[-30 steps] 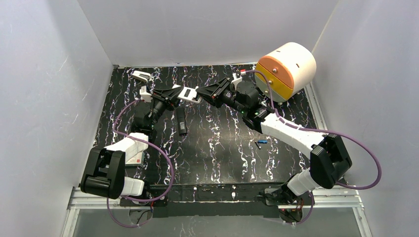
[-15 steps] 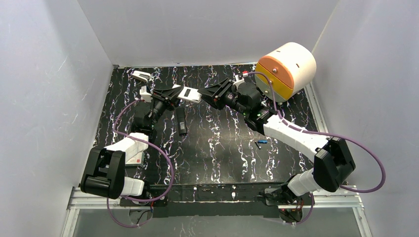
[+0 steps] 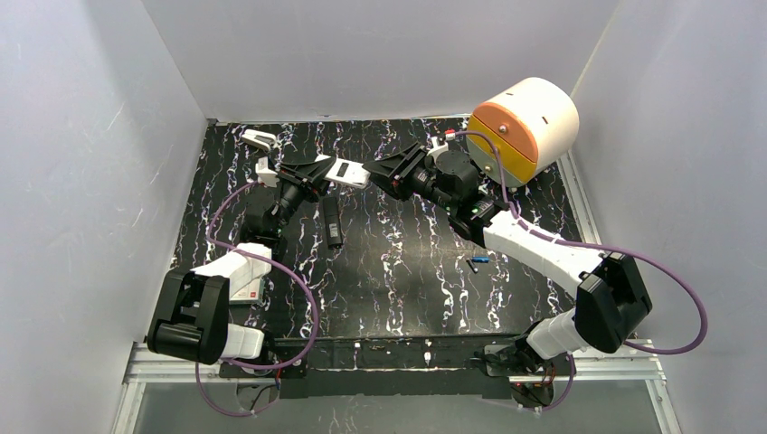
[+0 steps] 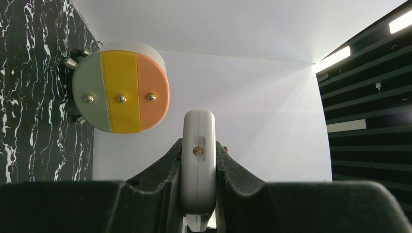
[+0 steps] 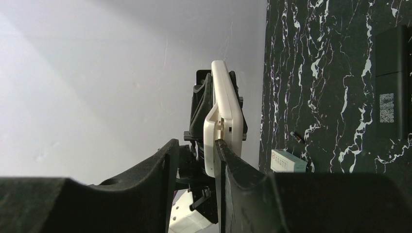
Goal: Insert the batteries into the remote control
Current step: Load the battery cover into the remote control.
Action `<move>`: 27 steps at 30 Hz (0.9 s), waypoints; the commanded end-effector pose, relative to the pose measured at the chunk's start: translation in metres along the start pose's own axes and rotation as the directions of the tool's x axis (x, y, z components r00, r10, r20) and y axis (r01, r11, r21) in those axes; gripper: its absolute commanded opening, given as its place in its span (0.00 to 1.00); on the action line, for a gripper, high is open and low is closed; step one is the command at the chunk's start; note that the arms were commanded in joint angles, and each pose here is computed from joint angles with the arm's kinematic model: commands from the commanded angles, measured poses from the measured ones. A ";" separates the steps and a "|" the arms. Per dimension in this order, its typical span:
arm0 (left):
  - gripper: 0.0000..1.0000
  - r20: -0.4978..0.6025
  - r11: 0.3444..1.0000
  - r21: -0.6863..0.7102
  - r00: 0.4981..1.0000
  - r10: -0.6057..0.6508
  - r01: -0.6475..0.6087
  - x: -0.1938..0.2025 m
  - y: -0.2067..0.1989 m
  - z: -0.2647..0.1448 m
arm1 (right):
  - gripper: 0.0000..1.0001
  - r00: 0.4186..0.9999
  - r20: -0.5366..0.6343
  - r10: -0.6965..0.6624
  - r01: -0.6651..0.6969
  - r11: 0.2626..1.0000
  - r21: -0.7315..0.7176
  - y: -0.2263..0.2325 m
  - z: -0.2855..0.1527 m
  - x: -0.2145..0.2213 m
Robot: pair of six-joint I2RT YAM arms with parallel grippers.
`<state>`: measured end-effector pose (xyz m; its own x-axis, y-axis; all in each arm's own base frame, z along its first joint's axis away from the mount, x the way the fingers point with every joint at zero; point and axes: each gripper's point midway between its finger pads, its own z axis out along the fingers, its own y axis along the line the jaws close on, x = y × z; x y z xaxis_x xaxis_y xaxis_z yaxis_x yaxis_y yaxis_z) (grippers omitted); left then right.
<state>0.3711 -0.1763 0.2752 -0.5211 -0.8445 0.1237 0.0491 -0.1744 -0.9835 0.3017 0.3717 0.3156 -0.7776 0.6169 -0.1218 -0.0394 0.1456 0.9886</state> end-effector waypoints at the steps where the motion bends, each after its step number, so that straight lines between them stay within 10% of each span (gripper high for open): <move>1: 0.00 -0.011 0.997 0.075 1.000 0.023 -0.022 0.004 -0.024 -0.002 | 0.39 1.000 0.007 -0.017 0.017 1.000 -0.018 0.012 -0.002 -0.001; 13: 0.00 -0.011 0.996 0.081 1.000 -0.021 0.022 0.005 -0.027 -0.004 | 0.31 0.999 -0.015 -0.030 0.031 0.998 0.063 0.002 0.011 0.001; 27: 0.00 0.018 0.983 0.045 0.984 -0.179 0.178 -0.004 -0.013 -0.005 | 0.45 0.998 -0.022 -0.056 0.059 0.986 0.159 -0.005 0.005 0.001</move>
<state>0.3701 -0.1739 0.2666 -0.5098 -0.8271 0.2365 -0.0327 -0.2561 -0.9661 0.3048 0.3793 0.3153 -0.7927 0.5914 -0.1477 0.0021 0.2450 0.9695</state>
